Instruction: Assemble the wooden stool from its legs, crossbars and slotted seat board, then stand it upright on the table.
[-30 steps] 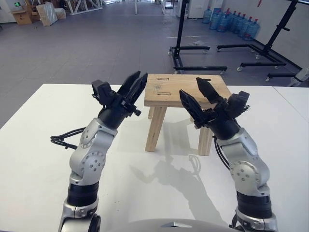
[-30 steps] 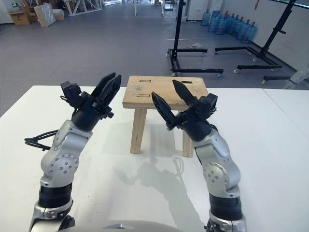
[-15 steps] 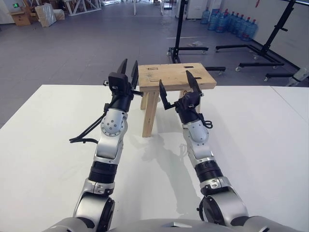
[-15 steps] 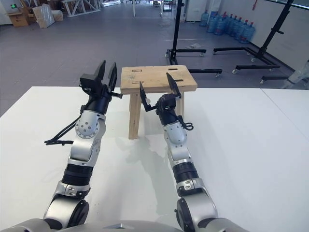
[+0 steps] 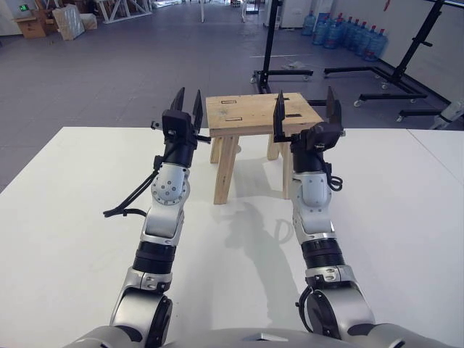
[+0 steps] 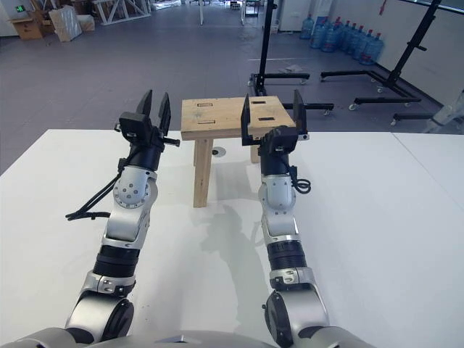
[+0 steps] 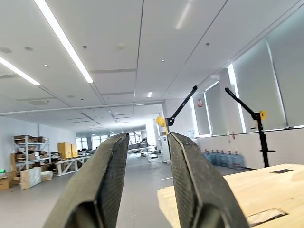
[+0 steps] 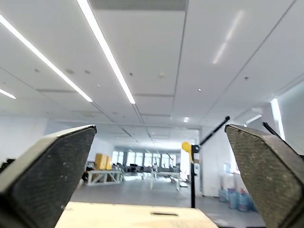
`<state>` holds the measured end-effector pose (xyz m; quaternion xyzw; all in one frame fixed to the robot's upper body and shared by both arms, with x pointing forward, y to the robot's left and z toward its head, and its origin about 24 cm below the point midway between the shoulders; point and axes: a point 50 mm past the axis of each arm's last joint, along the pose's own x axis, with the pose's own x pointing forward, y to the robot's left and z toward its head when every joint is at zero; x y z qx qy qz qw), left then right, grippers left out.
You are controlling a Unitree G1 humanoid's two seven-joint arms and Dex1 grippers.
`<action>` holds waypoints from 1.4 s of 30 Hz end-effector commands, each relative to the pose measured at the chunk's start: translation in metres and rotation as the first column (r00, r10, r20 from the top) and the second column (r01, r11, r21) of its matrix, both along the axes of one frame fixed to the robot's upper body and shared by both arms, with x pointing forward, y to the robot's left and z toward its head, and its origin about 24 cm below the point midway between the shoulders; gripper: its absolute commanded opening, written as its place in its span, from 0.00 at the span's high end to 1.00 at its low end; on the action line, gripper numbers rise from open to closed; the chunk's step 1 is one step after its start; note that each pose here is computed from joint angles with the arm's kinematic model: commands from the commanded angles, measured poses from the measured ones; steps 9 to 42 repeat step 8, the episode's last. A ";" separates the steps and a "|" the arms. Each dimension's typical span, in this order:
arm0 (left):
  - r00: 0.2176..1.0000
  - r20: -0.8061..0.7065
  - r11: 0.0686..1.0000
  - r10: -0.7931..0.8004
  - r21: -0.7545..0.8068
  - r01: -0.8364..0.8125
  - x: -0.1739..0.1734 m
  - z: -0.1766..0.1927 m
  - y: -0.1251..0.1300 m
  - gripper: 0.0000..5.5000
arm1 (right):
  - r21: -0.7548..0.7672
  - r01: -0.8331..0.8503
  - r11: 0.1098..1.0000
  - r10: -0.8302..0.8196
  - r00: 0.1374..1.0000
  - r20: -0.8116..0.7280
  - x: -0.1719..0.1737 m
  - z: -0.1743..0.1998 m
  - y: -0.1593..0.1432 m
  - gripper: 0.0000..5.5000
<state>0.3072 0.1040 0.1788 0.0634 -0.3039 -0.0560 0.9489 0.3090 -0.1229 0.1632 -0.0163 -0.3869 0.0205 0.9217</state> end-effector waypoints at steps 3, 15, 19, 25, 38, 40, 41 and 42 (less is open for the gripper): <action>0.998 0.005 0.998 0.068 0.002 -0.068 0.005 -0.001 0.006 0.72 | -0.008 0.027 1.000 -0.027 0.999 -0.045 0.002 -0.006 -0.005 0.09; 0.997 0.004 0.997 0.074 -0.004 -0.074 0.006 -0.001 0.006 0.72 | -0.004 0.020 1.000 -0.020 0.999 -0.045 0.003 -0.004 -0.005 0.09; 0.997 0.004 0.997 0.074 -0.004 -0.074 0.006 -0.001 0.006 0.72 | -0.004 0.020 1.000 -0.020 0.999 -0.045 0.003 -0.004 -0.005 0.09; 0.997 0.004 0.997 0.074 -0.004 -0.074 0.006 -0.001 0.006 0.72 | -0.004 0.020 1.000 -0.020 0.999 -0.045 0.003 -0.004 -0.005 0.09; 0.997 0.004 0.997 0.074 -0.004 -0.074 0.006 -0.001 0.006 0.72 | -0.004 0.020 1.000 -0.020 0.999 -0.045 0.003 -0.004 -0.005 0.09; 0.997 0.004 0.997 0.074 -0.004 -0.074 0.006 -0.001 0.006 0.72 | -0.004 0.020 1.000 -0.020 0.999 -0.045 0.003 -0.004 -0.005 0.09; 0.997 0.004 0.997 0.074 -0.004 -0.074 0.006 -0.001 0.006 0.72 | -0.004 0.020 1.000 -0.020 0.999 -0.045 0.003 -0.004 -0.005 0.09; 0.997 0.004 0.997 0.074 -0.004 -0.074 0.006 -0.001 0.006 0.72 | -0.004 0.020 1.000 -0.020 0.999 -0.045 0.003 -0.004 -0.005 0.09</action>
